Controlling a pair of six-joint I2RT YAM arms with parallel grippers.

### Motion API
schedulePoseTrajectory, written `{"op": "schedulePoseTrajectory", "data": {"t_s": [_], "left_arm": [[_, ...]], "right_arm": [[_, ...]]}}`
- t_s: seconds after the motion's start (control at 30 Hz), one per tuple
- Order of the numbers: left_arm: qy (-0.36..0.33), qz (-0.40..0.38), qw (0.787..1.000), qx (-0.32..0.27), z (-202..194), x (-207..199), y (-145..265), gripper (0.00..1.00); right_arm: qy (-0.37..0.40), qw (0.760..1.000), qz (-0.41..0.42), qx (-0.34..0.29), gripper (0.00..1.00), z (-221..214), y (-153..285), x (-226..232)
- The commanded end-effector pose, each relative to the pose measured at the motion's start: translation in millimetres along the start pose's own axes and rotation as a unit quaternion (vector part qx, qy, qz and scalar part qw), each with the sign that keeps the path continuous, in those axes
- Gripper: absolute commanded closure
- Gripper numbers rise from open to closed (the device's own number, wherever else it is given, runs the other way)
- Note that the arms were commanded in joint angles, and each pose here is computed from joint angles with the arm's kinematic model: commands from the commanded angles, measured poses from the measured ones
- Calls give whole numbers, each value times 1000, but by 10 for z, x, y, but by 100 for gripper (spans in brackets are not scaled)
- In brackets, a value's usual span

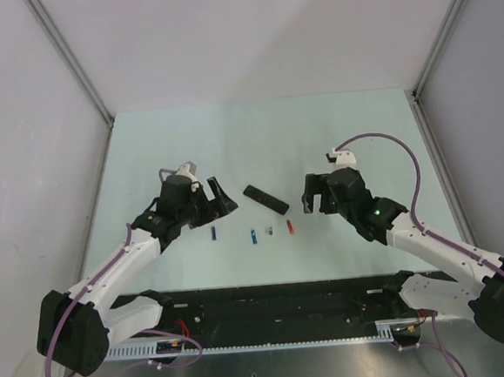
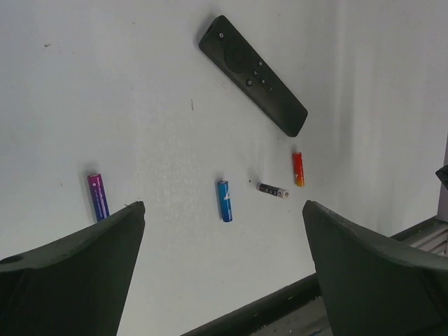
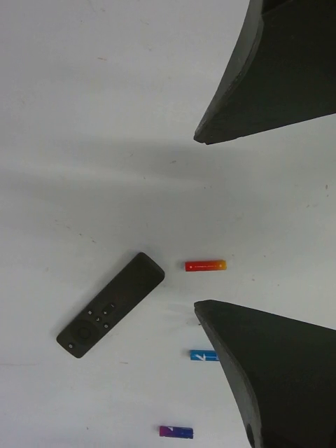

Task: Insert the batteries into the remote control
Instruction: Pick up the remote control from the center of the board.

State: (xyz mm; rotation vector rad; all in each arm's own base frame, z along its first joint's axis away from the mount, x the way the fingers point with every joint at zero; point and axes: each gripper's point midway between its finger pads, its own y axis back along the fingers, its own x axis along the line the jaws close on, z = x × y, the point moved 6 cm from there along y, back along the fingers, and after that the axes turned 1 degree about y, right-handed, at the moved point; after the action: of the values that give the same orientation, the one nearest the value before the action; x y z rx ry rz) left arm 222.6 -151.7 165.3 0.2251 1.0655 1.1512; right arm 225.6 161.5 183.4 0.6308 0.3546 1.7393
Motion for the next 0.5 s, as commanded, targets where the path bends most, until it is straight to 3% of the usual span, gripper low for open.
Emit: {"op": "schedulePoseTrajectory", "data": {"t_s": [0.0,0.23,0.47], "left_arm": [[21,-12,999,-27,100,-88,25,0],[18,11,998,-54,84,-533,-143,12],[80,60,995,-17,38,-650,-671,22]], "right_arm": [[0,1000,1,-23,0,78,67,39],[-9,1000,-12,-19,0,41,67,36],[-17,1000,-9,-12,0,0,65,77]]}}
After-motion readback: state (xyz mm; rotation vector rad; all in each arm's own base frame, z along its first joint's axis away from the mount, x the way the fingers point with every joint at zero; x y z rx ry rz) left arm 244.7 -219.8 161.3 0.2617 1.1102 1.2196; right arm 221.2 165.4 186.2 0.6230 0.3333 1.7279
